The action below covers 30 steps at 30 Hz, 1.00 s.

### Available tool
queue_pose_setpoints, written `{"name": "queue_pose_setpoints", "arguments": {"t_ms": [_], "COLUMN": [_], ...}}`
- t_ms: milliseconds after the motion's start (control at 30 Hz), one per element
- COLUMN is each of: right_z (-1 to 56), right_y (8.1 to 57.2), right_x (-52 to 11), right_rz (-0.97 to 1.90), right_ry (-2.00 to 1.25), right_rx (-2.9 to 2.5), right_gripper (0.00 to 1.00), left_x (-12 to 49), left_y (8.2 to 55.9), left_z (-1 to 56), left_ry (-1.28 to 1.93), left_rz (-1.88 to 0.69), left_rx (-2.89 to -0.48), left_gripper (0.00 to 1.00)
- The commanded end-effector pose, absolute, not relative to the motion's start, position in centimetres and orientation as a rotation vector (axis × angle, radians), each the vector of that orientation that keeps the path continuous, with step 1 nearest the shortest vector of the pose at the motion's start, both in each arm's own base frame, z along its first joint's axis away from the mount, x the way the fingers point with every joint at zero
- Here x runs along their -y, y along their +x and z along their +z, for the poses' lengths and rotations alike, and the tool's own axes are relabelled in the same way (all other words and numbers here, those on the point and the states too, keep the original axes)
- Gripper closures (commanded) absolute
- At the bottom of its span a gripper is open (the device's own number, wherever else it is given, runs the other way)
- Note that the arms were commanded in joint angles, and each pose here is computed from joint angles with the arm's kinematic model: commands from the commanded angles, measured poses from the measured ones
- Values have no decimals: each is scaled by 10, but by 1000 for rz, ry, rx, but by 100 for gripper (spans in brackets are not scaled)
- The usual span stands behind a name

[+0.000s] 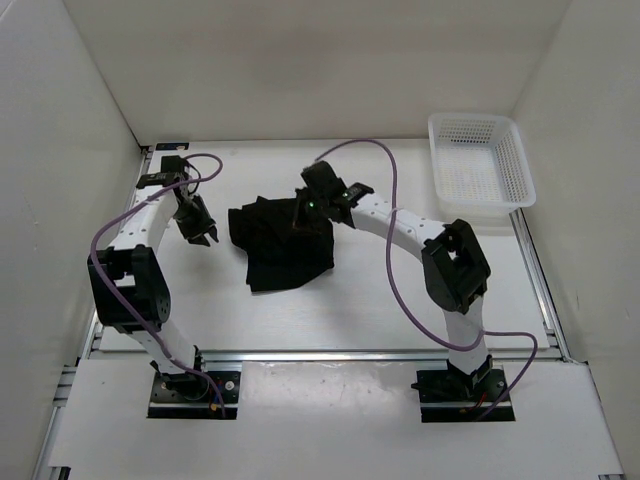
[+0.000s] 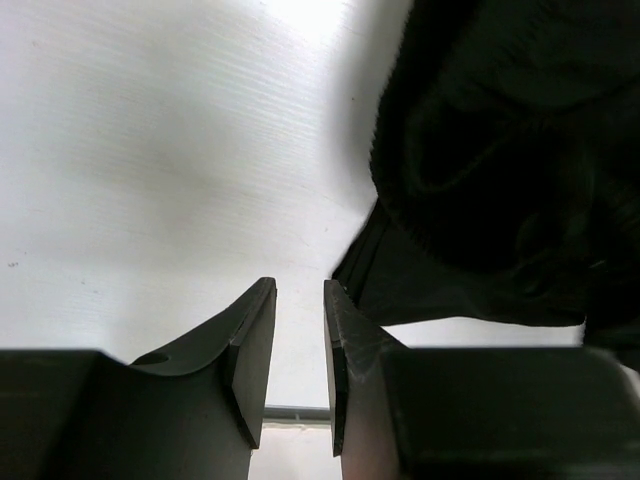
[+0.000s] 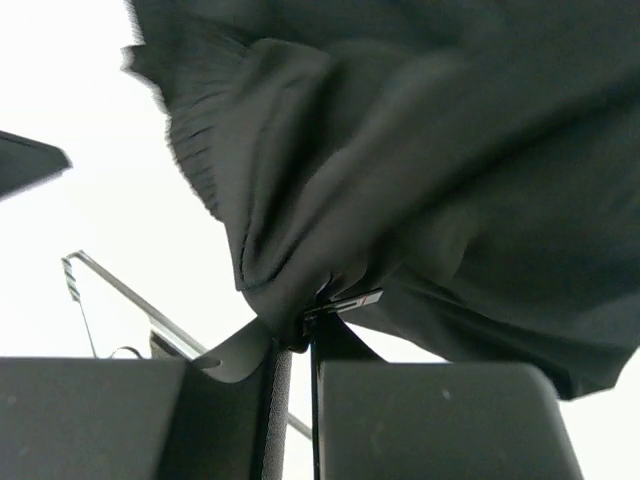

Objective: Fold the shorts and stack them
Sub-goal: Fold the shorts

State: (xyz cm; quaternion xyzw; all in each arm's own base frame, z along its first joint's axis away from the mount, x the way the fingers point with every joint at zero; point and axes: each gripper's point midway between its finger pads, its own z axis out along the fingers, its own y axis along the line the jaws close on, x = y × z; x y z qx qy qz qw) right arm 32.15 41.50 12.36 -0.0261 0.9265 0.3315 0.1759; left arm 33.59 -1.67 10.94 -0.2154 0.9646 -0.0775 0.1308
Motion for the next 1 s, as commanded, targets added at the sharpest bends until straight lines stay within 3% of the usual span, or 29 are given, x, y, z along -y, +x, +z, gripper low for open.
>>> {"name": "queue_pose_setpoints", "arguments": {"t_ms": [0,67,100,200,233,333,400,433,467,533,567,600,667,700,733,767,967], "right_z": [141,178,156,183,188,206,235,236,230,219,205,196,194,163,165,157,118], "right_y": [350,375,382,406,414,430,426,428,429,426,420,413,408,390,386,384,340], "right_x": [-434,-457,-469,-506,-505,-502,-490,-479,-459,-438,-417,-408,-379,-367,-353,-340,-288], "right_rz": [898,977,977,1133,1154,1209,1212,1186,1110,1045,1004,975,926,887,860,826,734], "right_ry": [-191,-229,-268,-362,-372,-363,-380,-353,-295,-262,-229,-215,-164,-154,-143,-116,-61], "right_rx": [-2539,-2445,-2468,-2346,-2321,-2245,-2184,-2190,-2225,-2265,-2318,-2346,-2369,-2454,-2451,-2473,-2589], "right_gripper": [100,100,86,37,36,36,43,63,73,95,99,99,96,91,80,76,71], "left_x": [18,22,23,23,23,23,23,26,23,33,33,35,45,45,55,58,86], "left_y": [332,327,325,322,322,320,324,330,334,347,361,371,396,406,424,433,493], "left_z": [128,133,130,135,135,140,146,150,152,149,157,146,153,135,147,145,107], "left_ry": [-600,-594,-609,-605,-605,-605,-599,-582,-570,-527,-526,-525,-515,-527,-497,-499,-476], "left_rz": [-248,-279,-280,-282,-282,-282,-285,-290,-274,-271,-260,-241,-260,-249,-248,-229,-117], "left_rx": [-2738,-2736,-2743,-2730,-2730,-2730,-2711,-2699,-2694,-2702,-2666,-2695,-2666,-2713,-2680,-2682,-2754], "left_gripper": [63,63,60,57,55,54,51,47,47,32,27,21,19,19,19,19,17]}}
